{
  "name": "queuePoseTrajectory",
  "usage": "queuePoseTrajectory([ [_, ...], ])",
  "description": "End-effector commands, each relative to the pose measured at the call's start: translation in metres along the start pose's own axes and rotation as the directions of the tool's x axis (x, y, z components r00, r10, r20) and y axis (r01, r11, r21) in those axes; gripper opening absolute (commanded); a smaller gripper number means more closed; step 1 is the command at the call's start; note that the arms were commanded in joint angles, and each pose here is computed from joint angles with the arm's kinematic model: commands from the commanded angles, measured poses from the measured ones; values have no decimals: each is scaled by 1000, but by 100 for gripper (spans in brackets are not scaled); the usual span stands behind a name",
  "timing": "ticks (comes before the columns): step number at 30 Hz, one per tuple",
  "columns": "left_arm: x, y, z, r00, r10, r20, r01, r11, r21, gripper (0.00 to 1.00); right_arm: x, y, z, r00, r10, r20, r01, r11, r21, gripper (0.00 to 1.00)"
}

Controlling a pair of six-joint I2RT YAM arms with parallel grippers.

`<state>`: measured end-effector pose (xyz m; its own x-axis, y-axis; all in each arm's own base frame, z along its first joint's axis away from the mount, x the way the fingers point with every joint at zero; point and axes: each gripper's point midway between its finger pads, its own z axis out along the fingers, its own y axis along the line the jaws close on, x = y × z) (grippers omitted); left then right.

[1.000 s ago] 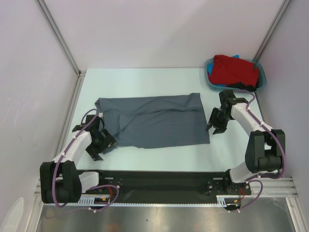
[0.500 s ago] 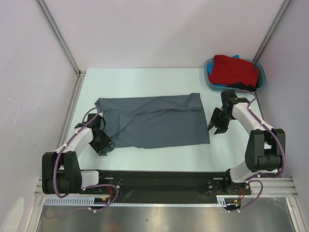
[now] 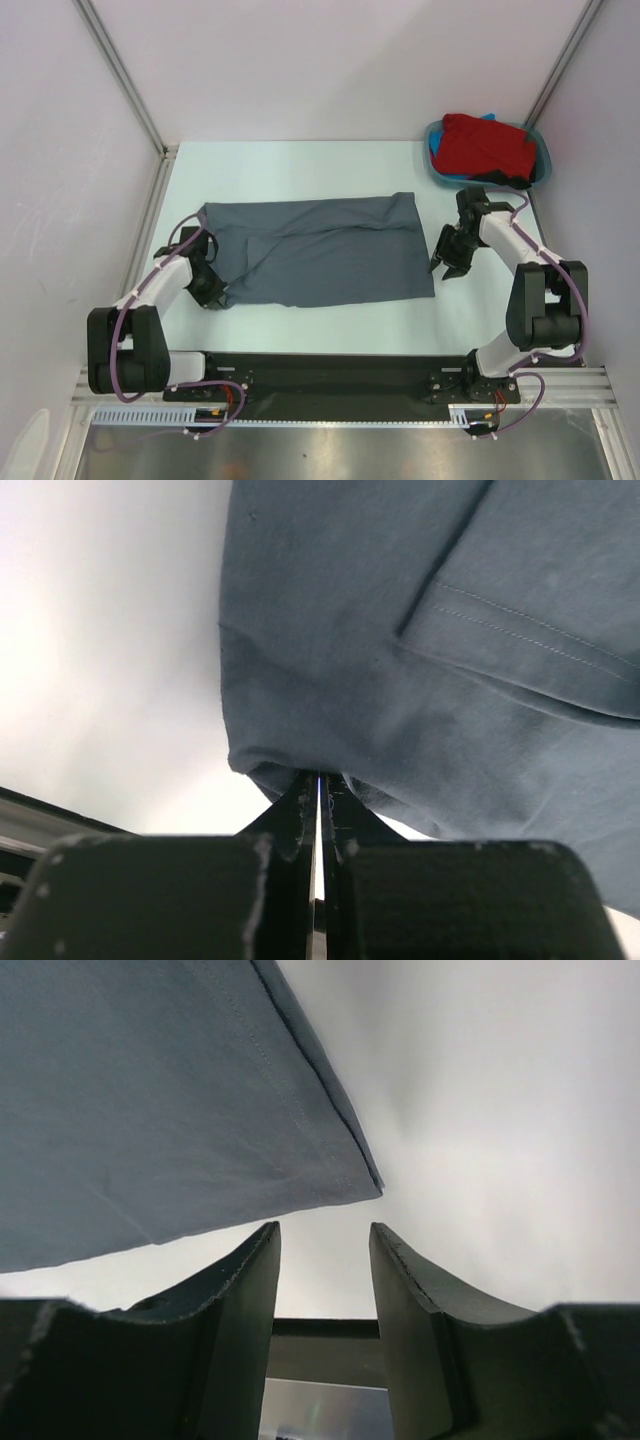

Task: Fold and stack the t-shirts
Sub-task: Fold the tshirt

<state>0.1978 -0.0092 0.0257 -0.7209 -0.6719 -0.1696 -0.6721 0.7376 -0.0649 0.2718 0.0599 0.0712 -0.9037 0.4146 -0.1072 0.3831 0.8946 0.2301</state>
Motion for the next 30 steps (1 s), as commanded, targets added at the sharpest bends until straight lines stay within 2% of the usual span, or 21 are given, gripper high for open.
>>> queuePoseTrajectory([
  [1, -19, -7, -8, 998, 25, 54, -26, 1000, 12, 0, 0, 2, 4, 1000, 21, -24, -21, 1000, -6, 47],
  [12, -30, -14, -18, 993, 94, 77, -97, 995, 35, 0, 12, -8, 31, 990, 78, -120, -69, 995, 78, 45],
  [26, -29, -15, -23, 989, 124, 77, -128, 990, 51, 0, 29, -13, 54, 983, 100, -156, -87, 992, 89, 42],
  [30, -29, -16, -23, 989, 125, 78, -130, 990, 56, 0, 31, -14, 59, 983, 92, -162, -79, 993, 89, 36],
])
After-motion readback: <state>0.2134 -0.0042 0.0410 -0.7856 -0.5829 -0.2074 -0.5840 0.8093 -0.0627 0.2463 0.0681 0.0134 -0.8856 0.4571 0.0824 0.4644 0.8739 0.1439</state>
